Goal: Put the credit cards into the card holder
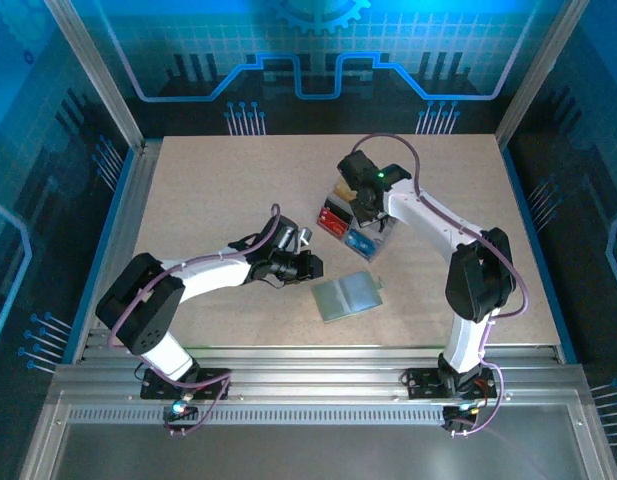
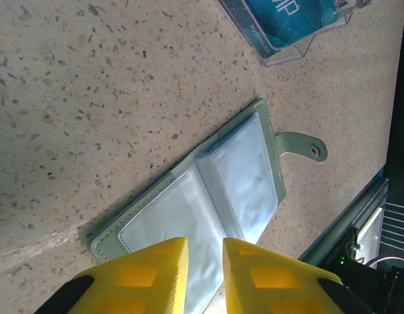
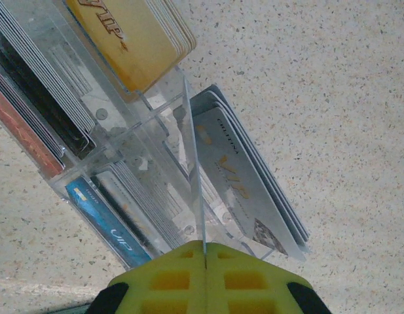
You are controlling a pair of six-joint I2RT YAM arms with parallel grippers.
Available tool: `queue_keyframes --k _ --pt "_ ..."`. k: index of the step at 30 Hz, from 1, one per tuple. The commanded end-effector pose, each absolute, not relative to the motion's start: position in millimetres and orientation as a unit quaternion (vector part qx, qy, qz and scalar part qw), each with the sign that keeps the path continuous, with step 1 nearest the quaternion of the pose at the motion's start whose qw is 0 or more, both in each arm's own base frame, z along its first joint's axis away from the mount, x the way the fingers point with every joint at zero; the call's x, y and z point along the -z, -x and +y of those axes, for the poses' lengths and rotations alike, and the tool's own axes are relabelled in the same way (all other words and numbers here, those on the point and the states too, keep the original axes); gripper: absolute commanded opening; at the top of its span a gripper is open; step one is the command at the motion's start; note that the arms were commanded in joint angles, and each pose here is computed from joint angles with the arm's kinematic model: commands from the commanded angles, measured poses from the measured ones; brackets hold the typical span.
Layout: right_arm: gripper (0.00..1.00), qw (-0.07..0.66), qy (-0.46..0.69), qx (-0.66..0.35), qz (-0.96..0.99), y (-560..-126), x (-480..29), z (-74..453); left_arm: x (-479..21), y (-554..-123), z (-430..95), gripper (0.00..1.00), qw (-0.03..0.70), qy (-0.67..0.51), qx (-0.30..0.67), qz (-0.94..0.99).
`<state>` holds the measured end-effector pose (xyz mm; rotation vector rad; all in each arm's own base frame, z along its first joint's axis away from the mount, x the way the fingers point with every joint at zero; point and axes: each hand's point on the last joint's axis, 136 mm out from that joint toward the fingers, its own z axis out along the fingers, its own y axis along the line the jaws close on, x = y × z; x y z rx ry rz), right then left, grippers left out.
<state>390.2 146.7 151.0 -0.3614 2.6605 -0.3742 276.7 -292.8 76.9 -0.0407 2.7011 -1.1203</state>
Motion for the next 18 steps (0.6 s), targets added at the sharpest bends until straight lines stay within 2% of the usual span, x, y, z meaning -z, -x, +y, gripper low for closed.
queue_keyframes --k 1,18 --pt "0.00 0.225 0.133 0.120 0.958 -383.1 -172.7 150.7 -79.6 -267.5 -286.4 0.22 0.099 0.009 0.381 0.919" --pt "0.00 0.235 0.140 -0.015 0.962 -346.4 -193.2 177.0 -70.8 -242.5 -276.8 0.29 0.091 -0.001 0.364 0.927"
